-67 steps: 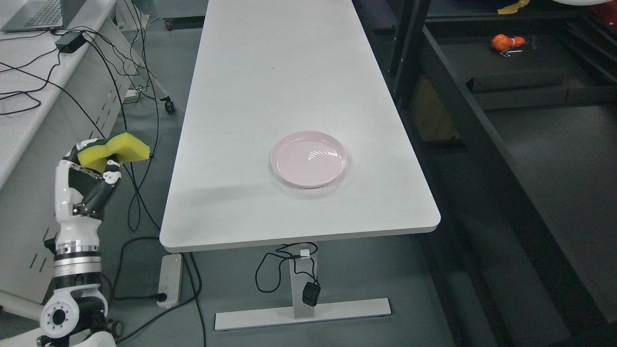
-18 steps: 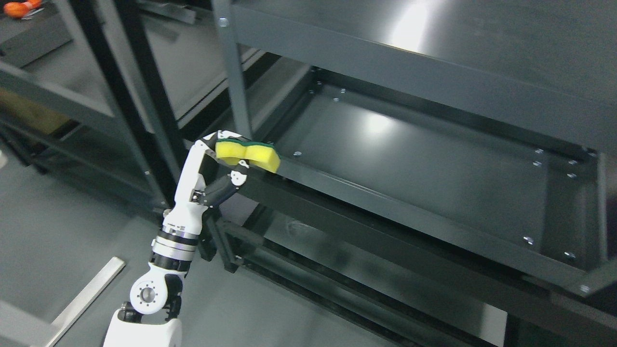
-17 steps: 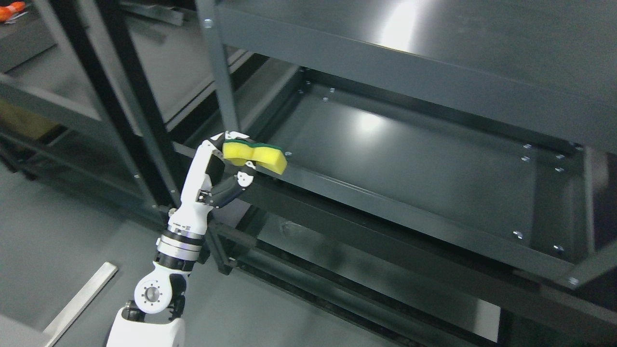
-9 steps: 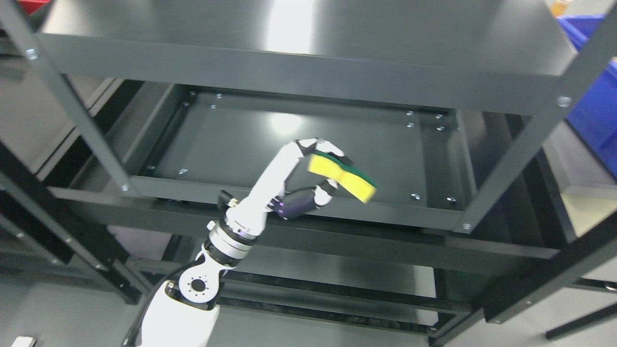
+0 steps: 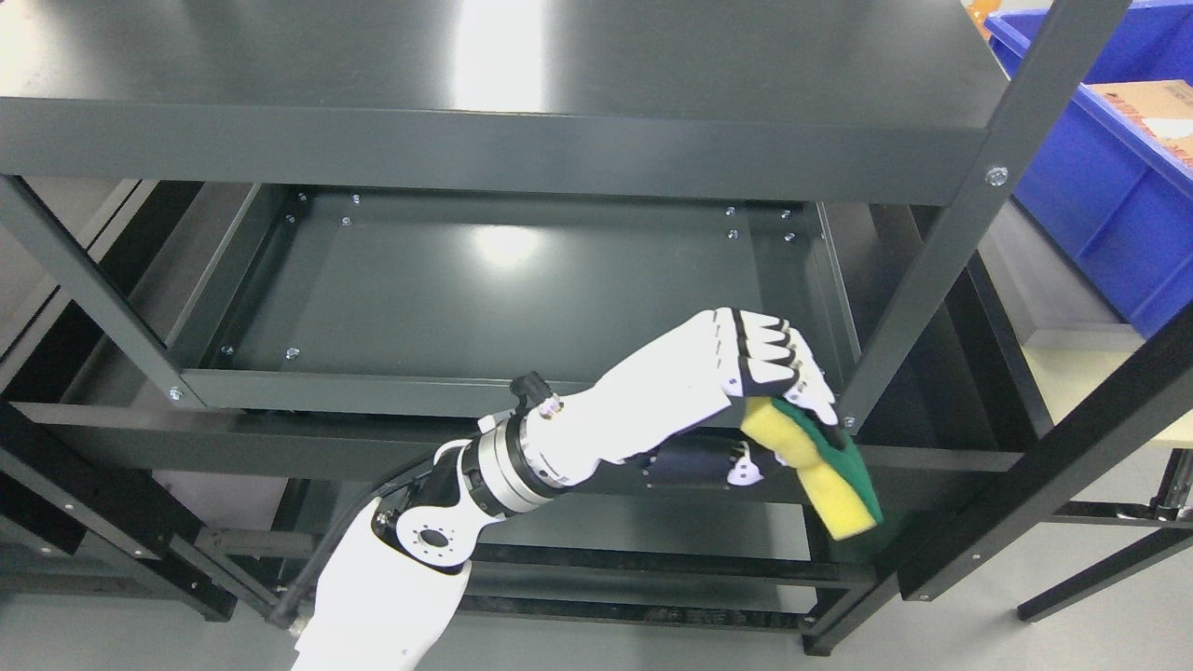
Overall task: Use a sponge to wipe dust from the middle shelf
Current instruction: 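Extend the left hand and press the sponge onto the middle shelf, then sweep the sponge across the shelf toward the left hand's side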
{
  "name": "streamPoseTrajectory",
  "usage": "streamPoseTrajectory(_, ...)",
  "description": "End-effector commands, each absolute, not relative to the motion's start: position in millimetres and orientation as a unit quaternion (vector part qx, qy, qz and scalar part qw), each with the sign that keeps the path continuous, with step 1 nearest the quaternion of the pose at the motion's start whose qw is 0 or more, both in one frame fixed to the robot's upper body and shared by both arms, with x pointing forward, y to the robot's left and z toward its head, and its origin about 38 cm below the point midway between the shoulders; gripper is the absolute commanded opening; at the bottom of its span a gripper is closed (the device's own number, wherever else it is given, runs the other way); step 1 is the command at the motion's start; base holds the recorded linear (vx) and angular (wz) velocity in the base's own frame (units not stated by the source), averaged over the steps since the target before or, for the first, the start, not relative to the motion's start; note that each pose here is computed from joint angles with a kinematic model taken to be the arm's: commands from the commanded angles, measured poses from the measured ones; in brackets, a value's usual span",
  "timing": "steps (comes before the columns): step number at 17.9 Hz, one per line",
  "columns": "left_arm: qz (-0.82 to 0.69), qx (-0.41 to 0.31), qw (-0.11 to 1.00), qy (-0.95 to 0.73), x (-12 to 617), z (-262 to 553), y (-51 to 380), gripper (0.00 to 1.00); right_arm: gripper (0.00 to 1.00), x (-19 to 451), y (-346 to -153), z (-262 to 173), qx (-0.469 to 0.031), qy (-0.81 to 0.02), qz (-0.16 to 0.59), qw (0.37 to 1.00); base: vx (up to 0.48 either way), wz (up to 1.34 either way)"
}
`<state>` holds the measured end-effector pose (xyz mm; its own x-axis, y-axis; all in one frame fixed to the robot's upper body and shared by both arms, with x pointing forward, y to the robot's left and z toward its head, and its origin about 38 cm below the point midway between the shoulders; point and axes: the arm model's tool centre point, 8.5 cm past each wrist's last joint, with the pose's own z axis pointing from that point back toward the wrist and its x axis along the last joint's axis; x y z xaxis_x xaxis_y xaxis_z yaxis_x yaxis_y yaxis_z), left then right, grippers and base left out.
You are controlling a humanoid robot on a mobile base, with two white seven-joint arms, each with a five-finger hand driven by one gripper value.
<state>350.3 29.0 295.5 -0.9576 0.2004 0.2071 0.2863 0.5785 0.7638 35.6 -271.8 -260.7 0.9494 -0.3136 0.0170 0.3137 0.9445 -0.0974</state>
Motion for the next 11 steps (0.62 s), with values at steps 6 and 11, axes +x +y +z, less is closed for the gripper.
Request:
streamPoseTrajectory(6, -0.406, -0.021, -0.106, -0.908, 345, 422, 68, 0.0, 1.0, 41, -284.4, -260, -0.059, -0.01, -0.16, 0.985, 0.0, 0.0)
streamPoseTrajectory(11, -0.37, 0.047, -0.071, -0.925, 362, 429, 121, 0.0, 1.0, 41, -284.4, -260, -0.059, -0.01, -0.16, 0.985, 0.0, -0.02)
